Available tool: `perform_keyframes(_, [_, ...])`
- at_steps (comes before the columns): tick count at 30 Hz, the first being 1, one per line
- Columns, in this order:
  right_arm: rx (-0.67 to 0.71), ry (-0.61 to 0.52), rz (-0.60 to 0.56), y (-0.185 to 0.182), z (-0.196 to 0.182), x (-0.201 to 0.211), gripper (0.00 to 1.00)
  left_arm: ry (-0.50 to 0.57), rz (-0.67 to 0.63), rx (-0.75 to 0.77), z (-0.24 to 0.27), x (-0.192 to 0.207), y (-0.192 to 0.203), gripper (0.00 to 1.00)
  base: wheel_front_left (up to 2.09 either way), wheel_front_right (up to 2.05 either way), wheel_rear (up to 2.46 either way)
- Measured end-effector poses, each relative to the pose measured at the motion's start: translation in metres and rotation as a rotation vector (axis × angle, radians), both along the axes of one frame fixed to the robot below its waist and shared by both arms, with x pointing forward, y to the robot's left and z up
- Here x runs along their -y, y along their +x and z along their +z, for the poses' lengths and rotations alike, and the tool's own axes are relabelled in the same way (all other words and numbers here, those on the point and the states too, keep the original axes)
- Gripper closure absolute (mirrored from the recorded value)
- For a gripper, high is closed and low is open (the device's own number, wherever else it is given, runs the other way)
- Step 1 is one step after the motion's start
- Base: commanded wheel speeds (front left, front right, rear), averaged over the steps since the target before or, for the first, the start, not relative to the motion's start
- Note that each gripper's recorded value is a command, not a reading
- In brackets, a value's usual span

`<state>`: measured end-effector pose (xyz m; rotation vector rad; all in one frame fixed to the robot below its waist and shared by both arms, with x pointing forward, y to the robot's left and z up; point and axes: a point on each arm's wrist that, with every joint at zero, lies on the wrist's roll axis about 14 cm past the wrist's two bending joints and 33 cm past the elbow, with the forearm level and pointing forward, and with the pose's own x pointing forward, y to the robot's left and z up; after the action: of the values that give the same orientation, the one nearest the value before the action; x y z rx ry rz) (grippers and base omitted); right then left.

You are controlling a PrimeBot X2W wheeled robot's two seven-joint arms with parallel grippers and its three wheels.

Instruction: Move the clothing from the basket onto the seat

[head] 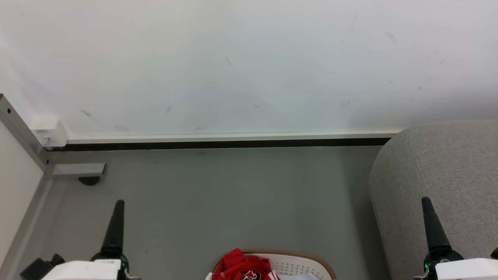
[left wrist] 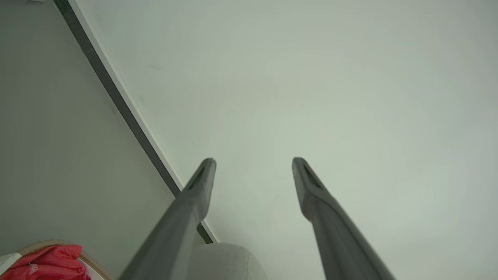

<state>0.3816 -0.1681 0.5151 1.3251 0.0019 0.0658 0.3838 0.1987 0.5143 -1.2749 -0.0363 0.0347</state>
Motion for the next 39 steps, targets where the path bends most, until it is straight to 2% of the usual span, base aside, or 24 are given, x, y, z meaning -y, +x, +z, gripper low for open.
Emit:
perform_keyframes(13, [0.049,-0.282,0.009,-0.001,0.004,-0.007,0.00,0.305,0.016,0.012,0.006,-0.001,-0.001,0.00,0.00,0.00,0.00])
perform_keyframes(26, [0.056,-0.542,0.006,-0.001,-0.004,-0.008,0.00,0.559,0.001,0.040,0.011,0.008,0.000,0.00,0.00,0.00,0.00])
perform_keyframes(39, [0.065,-0.703,0.022,-0.003,-0.010,-0.015,0.00,0.722,-0.018,0.044,0.006,0.015,-0.003,0.00,0.00,0.00,0.00])
